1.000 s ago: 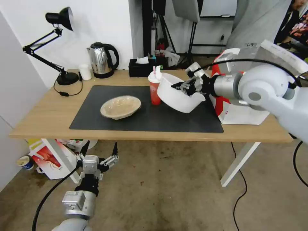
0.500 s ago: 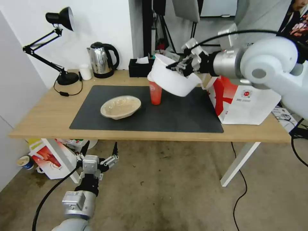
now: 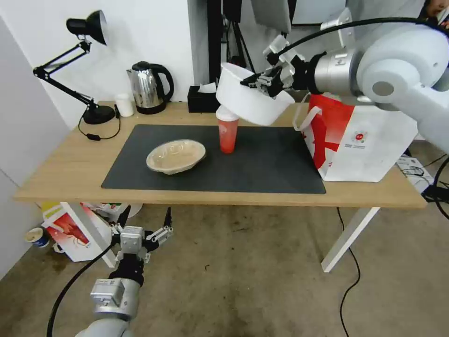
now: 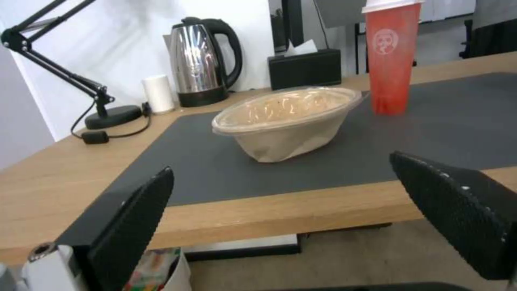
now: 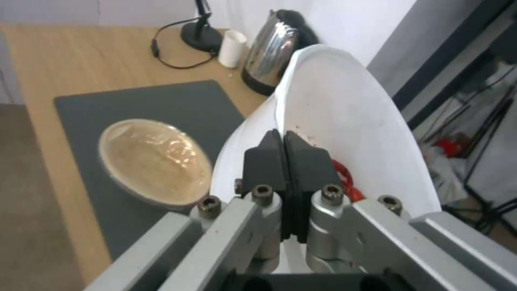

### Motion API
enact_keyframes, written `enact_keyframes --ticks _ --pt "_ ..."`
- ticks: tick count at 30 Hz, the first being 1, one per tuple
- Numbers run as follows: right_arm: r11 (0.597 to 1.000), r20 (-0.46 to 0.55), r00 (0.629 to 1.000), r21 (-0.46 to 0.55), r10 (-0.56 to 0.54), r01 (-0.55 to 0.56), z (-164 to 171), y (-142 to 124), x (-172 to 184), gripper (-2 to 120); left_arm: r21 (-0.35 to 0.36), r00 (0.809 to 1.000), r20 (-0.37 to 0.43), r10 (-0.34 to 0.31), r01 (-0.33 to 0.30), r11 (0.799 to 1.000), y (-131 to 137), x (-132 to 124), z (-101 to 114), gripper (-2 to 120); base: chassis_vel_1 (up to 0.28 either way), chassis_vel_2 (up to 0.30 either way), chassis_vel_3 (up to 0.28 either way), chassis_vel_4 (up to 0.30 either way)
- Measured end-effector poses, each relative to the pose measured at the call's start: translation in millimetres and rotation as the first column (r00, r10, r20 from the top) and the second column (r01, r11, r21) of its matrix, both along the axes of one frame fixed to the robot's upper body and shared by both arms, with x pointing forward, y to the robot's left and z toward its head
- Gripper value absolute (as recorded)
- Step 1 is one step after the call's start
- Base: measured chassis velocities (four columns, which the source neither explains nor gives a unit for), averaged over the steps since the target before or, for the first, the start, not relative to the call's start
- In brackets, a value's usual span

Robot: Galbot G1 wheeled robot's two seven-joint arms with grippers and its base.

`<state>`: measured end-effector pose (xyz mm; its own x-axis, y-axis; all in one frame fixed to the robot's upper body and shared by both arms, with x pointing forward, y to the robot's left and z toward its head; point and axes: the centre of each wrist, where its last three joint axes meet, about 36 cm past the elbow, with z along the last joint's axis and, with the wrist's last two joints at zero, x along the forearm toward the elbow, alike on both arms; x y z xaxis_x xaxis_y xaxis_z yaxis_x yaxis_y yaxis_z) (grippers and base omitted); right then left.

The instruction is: Pick up the trash from the table and place it into the takeout bag.

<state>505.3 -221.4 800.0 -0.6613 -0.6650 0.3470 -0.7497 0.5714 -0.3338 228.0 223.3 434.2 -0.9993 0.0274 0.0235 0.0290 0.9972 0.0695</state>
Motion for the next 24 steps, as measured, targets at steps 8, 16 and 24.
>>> enact_keyframes --ticks 8,16,24 --pt "0.999 0.072 0.997 -0.024 -0.034 0.036 14.4 -17.0 8.3 0 0.000 1.000 0.000 0.000 0.000 1.000 0.0 0.0 0.0 100 0.000 0.000 0.000 0.000" --pt "0.995 0.126 0.989 -0.042 -0.080 0.085 26.4 -41.5 17.0 0 0.000 1.000 0.000 0.000 0.000 1.000 0.0 0.0 0.0 100 0.000 0.000 0.000 0.000" --pt "0.987 0.174 0.975 -0.051 -0.141 0.152 32.8 -69.4 29.2 0 0.000 1.000 0.000 0.000 0.000 1.000 0.0 0.0 0.0 100 0.000 0.000 0.000 0.000"
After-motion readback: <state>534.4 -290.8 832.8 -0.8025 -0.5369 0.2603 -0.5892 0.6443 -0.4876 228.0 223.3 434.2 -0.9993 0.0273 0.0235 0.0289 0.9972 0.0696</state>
